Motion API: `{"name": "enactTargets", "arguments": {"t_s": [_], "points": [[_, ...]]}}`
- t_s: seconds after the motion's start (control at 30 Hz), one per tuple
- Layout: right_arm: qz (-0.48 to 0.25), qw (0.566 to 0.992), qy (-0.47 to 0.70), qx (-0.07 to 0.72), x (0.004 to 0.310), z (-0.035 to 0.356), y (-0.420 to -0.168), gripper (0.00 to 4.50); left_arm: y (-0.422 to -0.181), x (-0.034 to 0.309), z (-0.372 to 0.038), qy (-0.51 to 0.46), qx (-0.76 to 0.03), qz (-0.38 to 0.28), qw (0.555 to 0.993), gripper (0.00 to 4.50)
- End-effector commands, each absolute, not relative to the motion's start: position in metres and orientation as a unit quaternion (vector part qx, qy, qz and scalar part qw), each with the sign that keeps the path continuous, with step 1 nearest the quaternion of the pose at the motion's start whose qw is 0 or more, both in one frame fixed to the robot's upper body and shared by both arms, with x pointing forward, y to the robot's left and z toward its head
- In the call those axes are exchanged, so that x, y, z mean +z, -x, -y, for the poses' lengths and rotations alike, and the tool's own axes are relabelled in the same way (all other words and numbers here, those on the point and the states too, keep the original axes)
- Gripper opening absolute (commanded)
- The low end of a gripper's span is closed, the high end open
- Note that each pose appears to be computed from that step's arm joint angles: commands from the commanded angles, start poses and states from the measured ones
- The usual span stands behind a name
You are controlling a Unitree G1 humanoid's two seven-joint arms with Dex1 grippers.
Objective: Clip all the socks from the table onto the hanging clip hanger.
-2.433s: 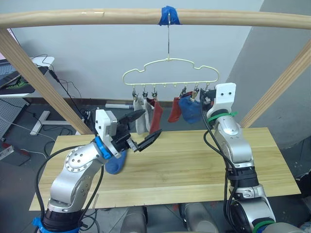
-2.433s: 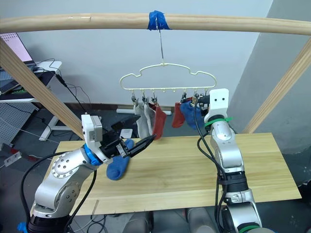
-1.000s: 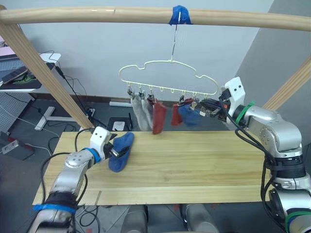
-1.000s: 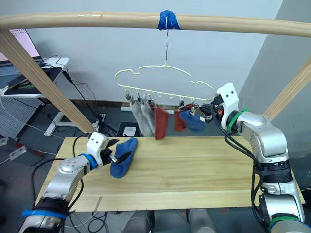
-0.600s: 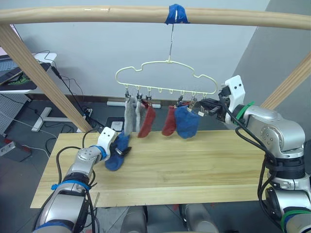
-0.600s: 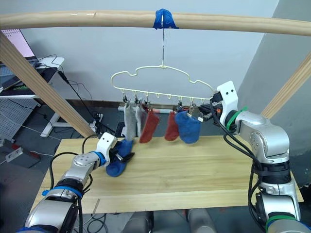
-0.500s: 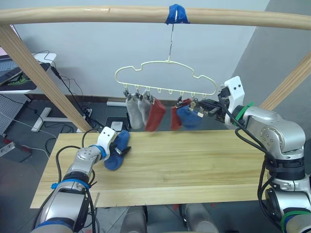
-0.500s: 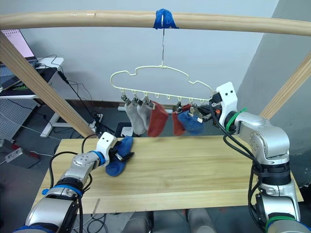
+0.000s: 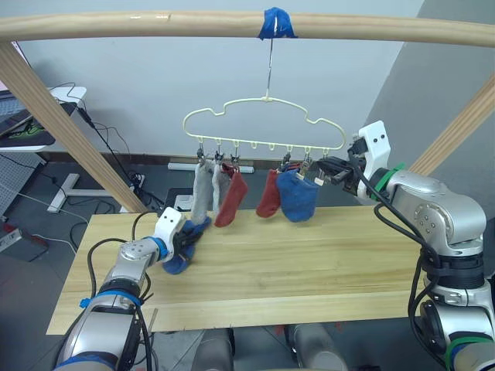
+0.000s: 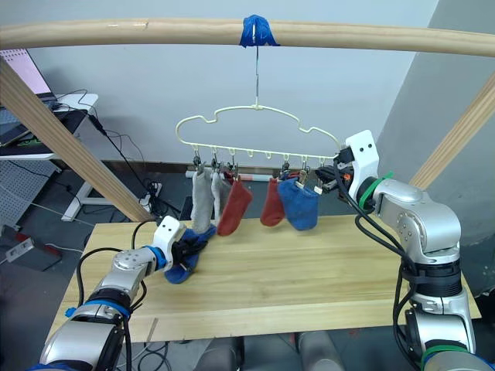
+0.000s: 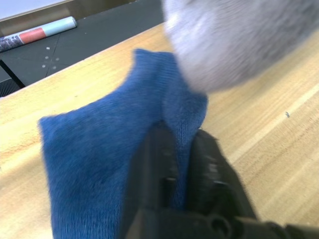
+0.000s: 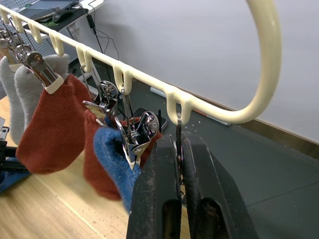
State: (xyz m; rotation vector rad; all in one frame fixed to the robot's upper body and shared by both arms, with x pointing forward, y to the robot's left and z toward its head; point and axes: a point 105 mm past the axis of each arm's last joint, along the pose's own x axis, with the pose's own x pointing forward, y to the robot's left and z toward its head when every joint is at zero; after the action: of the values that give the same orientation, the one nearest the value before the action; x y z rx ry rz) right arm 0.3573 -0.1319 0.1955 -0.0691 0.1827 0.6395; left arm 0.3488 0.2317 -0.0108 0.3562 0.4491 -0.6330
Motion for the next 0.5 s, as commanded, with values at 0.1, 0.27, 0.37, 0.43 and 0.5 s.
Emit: {"name": "enactTargets", "arguments": {"t_s": [0.1,0.27,0.37,0.43,0.5], "points": [[-0.083,0.945,0.036,0.313,0.204,0.139,-0.359,0.0,-0.331,-0.018,-0.217,-0.158,-0.356,-0.22,0.894,0.02],[-0.111,0.938,-0.006,0.329,0.207,0.142,-0.354,0.0,-0.294,0.017,-0.175,-0.166,-0.479,-0.156,0.848,0.02],[-0.146,0.925,-0.043,0.349,0.208,0.142,-0.347,0.0,-0.284,0.059,-0.144,-0.16,-0.513,-0.077,0.84,0.02],[-0.162,0.918,-0.06,0.357,0.209,0.142,-0.343,0.0,-0.28,0.079,-0.129,-0.156,-0.527,-0.041,0.835,0.02],[-0.184,0.906,-0.099,0.368,0.211,0.14,-0.34,0.0,-0.277,0.101,-0.109,-0.164,-0.537,0.017,0.827,0.02]]}}
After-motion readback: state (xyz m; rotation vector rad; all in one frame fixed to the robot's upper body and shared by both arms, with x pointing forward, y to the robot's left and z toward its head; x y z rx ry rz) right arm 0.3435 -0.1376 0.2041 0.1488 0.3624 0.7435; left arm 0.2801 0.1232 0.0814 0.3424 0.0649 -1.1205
